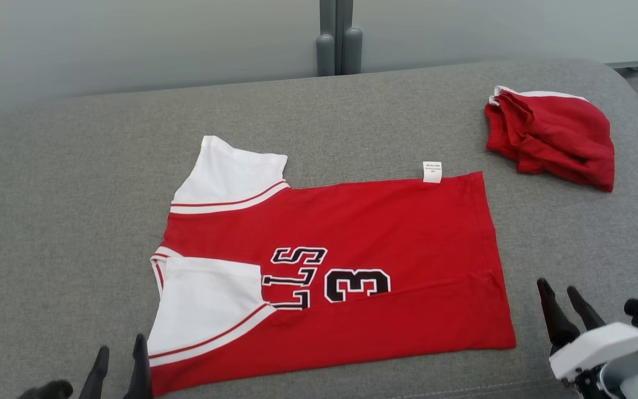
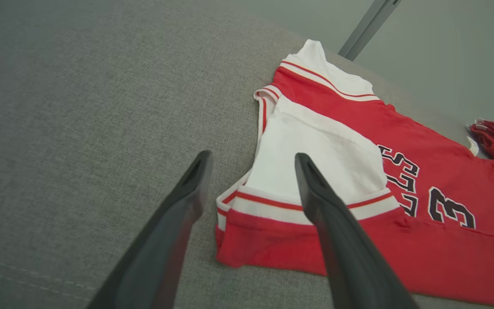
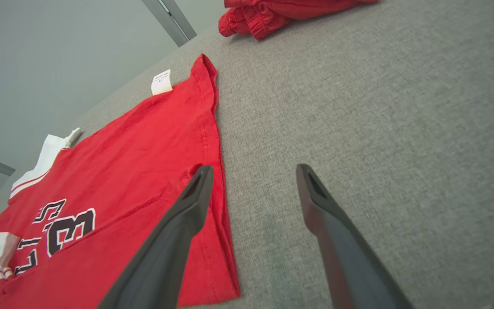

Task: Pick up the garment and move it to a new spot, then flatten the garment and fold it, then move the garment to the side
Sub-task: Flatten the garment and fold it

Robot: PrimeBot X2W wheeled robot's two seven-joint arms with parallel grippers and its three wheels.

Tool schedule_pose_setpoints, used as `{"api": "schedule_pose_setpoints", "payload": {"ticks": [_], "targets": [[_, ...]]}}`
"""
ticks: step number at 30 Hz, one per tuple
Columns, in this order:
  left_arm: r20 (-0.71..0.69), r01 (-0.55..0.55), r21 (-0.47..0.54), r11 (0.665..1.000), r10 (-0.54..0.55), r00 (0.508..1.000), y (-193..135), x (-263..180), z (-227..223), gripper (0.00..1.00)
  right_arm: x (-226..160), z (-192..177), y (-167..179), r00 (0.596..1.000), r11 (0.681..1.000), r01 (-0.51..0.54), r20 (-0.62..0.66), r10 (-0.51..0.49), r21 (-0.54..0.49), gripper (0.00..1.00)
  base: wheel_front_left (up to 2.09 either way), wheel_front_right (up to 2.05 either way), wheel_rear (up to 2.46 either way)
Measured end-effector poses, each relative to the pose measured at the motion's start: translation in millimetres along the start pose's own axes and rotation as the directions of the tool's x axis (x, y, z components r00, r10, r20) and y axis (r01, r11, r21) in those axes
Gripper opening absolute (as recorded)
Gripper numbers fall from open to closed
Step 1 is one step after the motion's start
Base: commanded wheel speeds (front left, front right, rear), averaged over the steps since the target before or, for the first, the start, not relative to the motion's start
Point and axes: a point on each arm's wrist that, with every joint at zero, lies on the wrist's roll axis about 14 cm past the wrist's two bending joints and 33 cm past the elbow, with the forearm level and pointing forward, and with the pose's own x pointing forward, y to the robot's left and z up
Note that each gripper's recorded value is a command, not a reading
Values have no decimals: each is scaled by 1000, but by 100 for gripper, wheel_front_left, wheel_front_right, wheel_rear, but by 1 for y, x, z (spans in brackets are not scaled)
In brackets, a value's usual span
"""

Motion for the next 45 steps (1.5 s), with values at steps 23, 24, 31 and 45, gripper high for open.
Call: {"api": "schedule_pose_setpoints", "payload": {"ticks": [23, 24, 31, 45], "targets": [[-175, 381, 384, 841, -339, 924, -135, 141, 35, 100, 131, 70, 66, 968, 891, -237, -175, 182, -387, 100, 0, 0, 0], [-188, 379, 389, 840, -330, 925, -135, 147, 33, 100, 136, 67, 67, 965, 889, -244, -191, 182, -387, 100, 0, 0, 0], [-256, 353, 417, 837, -265, 930, -131, 192, 24, 100, 163, 43, 75, 939, 874, -288, -294, 178, -391, 100, 0, 0, 0], [-322, 315, 444, 839, -179, 930, -119, 255, -3, 100, 188, 23, 64, 918, 865, -299, -369, 145, -403, 100, 0, 0, 0]]}}
